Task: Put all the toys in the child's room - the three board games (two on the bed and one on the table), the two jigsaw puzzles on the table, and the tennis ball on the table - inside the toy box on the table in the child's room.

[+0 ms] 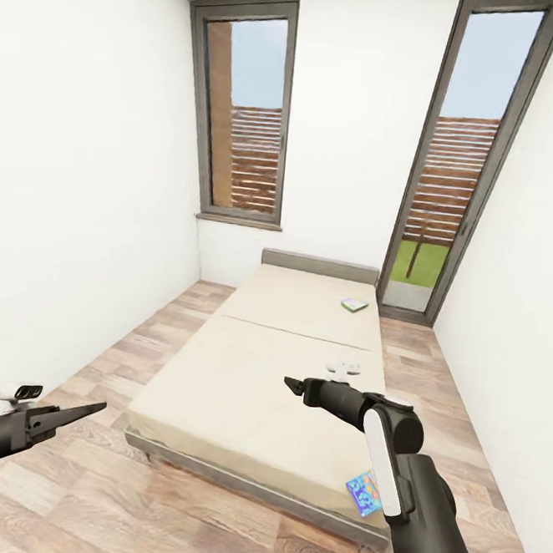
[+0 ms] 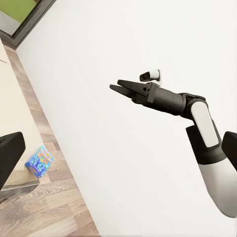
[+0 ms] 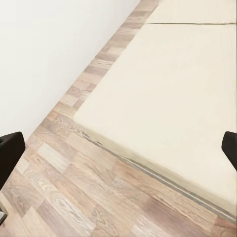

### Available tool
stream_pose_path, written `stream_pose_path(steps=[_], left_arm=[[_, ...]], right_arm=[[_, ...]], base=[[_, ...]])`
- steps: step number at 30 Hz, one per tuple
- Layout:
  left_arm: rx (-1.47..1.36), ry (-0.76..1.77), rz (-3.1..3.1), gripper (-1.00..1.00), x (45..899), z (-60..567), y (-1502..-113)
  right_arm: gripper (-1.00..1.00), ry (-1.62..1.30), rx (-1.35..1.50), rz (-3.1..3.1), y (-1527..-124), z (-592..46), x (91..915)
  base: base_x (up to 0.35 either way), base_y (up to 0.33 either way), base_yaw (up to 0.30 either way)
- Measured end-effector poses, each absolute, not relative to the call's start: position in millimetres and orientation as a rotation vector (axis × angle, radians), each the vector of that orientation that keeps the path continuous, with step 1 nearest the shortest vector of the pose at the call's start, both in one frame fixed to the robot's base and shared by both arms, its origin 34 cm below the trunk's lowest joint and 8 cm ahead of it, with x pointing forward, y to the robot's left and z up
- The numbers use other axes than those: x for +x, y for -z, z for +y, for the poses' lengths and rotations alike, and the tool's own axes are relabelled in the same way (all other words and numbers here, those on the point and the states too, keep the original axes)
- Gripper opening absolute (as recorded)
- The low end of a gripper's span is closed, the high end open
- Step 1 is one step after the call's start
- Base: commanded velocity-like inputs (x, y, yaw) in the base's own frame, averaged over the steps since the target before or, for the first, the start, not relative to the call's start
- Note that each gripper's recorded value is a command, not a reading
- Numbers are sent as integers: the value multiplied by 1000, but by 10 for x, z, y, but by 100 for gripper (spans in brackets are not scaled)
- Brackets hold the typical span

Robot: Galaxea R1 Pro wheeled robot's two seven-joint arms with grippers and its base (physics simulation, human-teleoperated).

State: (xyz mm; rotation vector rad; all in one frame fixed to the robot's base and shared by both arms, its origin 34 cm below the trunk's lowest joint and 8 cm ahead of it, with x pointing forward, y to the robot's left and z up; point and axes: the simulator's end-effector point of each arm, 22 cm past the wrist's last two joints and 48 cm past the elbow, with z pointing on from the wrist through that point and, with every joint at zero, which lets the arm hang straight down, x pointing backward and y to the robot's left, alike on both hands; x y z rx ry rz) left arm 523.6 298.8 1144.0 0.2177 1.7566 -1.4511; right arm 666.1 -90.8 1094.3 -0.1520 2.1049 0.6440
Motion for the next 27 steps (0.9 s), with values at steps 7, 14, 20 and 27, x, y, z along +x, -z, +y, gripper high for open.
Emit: stream_pose_path(steps=[7,14,20,27], left_arm=[[217,1451,1758,100,5238,2987,-11435],[217,1452,1758,100,5239,2987,-11433],[216,1451,1759,100,5240,2988,-11431],[217,1451,1758,100,5240,2988,-11432]], right_arm=[[100,-644,-151,2106,-10936,-907,6662],[100,-645,-151,2107,-10933,-907,6663],[100,-645,-151,2106,-10934,-906,6664],[100,-645,-151,2106,-10934,-906,6665]], base=[[123,211,-270],[80,191,-272],[15,224,-274],[2,135,-274]])
